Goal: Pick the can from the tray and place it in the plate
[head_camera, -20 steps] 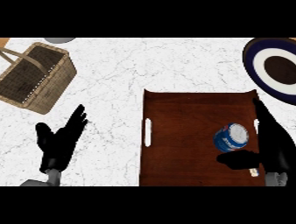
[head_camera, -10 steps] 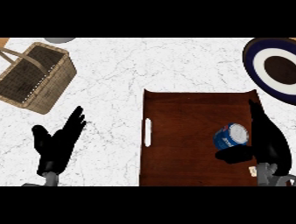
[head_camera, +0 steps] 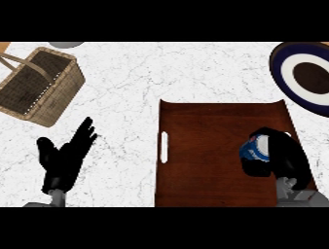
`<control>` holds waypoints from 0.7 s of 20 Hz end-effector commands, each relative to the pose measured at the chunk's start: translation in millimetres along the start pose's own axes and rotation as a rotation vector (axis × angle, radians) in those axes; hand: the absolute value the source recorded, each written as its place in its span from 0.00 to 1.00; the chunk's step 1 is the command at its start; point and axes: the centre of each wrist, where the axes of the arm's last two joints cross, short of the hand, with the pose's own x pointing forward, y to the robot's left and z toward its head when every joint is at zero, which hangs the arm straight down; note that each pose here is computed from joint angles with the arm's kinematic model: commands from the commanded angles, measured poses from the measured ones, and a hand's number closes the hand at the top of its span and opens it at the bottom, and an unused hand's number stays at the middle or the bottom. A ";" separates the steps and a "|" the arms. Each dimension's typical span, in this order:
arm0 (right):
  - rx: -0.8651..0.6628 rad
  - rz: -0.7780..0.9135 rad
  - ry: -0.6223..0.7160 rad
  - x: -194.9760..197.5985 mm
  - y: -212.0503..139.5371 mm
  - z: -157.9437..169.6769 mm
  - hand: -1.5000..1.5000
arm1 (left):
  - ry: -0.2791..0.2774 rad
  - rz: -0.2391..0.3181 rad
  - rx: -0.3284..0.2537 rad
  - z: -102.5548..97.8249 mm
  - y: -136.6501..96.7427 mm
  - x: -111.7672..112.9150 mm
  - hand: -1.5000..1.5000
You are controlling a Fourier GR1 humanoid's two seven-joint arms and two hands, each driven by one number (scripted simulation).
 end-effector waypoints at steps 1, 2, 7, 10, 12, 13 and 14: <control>-0.011 0.049 -0.005 -11.5 -4.1 -3.9 1.00 | 0.049 0.007 -0.007 -2.0 -9.0 -11.6 0.50; -0.019 0.047 -0.007 23.3 12.8 3.7 1.00 | 0.041 0.002 -0.005 0.8 2.8 -6.9 0.50; -0.131 0.074 -0.045 -3.1 -1.3 2.2 1.00 | 0.055 -0.002 0.010 0.2 -15.7 -12.4 0.50; -0.293 -0.025 -0.106 29.2 6.9 -2.6 1.00 | 0.034 0.006 -0.009 -1.2 -2.9 -20.7 0.50; -0.382 -0.066 -0.125 77.0 1.1 -14.0 1.00 | 0.042 -0.027 -0.029 0.5 -16.6 -11.1 0.50; -0.427 -0.098 -0.136 100.7 3.3 -7.6 1.00 | 0.024 -0.013 -0.054 -6.1 -21.7 -7.1 0.50; -0.466 -0.132 -0.137 110.6 -8.8 -19.7 1.00 | 0.024 -0.019 -0.059 -7.8 -18.7 -0.9 0.50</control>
